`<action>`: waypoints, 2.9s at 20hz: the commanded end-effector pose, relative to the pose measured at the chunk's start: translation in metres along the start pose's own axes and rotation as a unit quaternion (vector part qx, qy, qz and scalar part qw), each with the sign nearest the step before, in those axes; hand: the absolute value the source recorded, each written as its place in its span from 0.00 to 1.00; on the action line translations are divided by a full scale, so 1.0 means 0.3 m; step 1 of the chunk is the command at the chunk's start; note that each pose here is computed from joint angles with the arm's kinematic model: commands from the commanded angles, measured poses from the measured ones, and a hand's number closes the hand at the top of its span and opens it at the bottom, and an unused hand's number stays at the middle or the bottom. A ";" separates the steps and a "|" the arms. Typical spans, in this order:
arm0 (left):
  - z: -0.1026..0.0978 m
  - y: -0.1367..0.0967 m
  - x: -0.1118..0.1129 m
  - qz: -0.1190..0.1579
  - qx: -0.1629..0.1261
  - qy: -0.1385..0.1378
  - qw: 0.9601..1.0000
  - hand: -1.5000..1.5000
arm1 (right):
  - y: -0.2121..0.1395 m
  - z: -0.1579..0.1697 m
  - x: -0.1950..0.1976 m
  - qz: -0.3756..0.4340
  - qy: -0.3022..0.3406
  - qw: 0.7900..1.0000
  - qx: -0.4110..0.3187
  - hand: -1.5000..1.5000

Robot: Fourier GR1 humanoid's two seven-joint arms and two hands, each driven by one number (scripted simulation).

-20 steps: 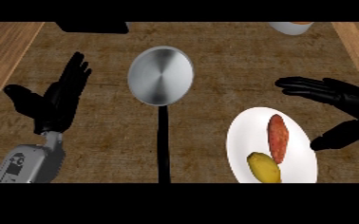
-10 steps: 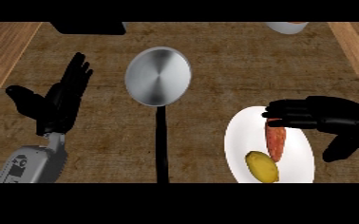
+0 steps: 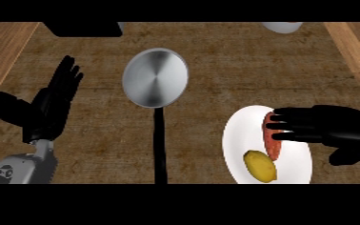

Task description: Pick the lemon from the plate and place it in the pan

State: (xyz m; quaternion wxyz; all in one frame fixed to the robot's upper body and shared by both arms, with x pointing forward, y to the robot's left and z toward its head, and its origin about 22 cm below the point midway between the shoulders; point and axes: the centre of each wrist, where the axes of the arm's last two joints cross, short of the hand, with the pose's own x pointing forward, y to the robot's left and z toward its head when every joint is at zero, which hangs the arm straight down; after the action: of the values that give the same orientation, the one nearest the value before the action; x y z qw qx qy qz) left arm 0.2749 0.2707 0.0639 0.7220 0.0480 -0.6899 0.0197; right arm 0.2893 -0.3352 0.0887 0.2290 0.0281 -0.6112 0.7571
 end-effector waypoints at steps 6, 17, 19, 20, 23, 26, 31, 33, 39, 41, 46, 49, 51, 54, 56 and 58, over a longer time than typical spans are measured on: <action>-0.032 0.036 -0.009 0.002 0.001 0.000 1.000 0.50 | 0.037 0.012 0.046 -0.015 -0.042 0.999 -0.011 0.00; -0.035 -0.036 -0.037 0.009 -0.012 0.007 1.000 0.50 | 0.070 -0.169 0.040 -0.002 0.010 1.000 0.010 0.00; -0.035 0.039 0.004 0.000 -0.006 0.005 1.000 0.50 | 0.146 -0.243 0.098 0.002 0.008 1.000 0.012 0.00; 0.029 -0.012 -0.052 0.011 -0.001 0.003 1.000 0.50 | 0.110 -0.222 0.071 -0.007 0.006 1.000 0.027 0.00; -0.015 0.026 -0.003 0.001 0.004 -0.003 1.000 0.50 | 0.116 -0.214 0.060 0.005 -0.001 0.999 0.038 0.00; 0.002 -0.003 0.016 0.001 -0.006 0.004 1.000 0.50 | 0.193 -0.288 0.088 0.009 0.012 0.999 0.051 0.00; -0.002 -0.014 -0.038 -0.007 0.005 0.004 1.000 0.50 | 0.215 -0.306 0.090 0.000 0.005 1.000 0.028 0.00; 0.019 0.006 -0.037 0.001 -0.002 0.004 1.000 0.50 | 0.170 -0.283 0.075 -0.014 0.000 0.999 0.029 0.00; 0.001 -0.047 -0.003 0.001 -0.006 0.004 1.000 0.50 | 0.228 -0.385 0.063 -0.023 -0.008 0.999 0.039 0.00; -0.007 0.020 0.005 0.013 -0.004 -0.003 1.000 0.50 | 0.306 -0.386 0.108 -0.027 -0.009 0.998 0.054 0.00; -0.050 0.014 0.002 -0.002 0.001 0.007 1.000 0.50 | 0.327 -0.361 0.085 -0.012 -0.062 0.997 0.035 1.00; -0.013 0.002 0.007 -0.002 -0.003 -0.004 1.000 0.50 | 0.363 -0.403 0.094 -0.020 -0.061 0.998 0.023 1.00; -0.008 -0.078 -0.031 0.002 -0.005 0.006 1.000 0.50 | 0.304 -0.440 0.066 -0.022 -0.064 0.998 0.013 1.00; -0.012 0.000 -0.036 0.011 -0.004 0.005 1.000 0.50 | 0.297 -0.408 0.066 -0.031 -0.070 0.997 0.016 1.00; -0.016 -0.036 0.007 0.005 -0.002 0.000 1.000 0.50 | 0.270 -0.408 0.020 -0.052 -0.074 0.996 0.004 1.00; -0.009 0.059 -0.026 0.001 0.009 0.005 1.000 0.50 | 0.285 -0.337 0.056 -0.057 -0.076 0.995 -0.014 1.00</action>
State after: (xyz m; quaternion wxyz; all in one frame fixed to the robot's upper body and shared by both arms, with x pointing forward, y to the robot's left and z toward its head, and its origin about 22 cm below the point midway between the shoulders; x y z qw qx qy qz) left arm 0.2798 0.2743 0.0602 0.7250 0.0468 -0.6869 0.0196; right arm 0.2668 -0.2325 -0.0150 0.2179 0.0729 -0.6179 0.7520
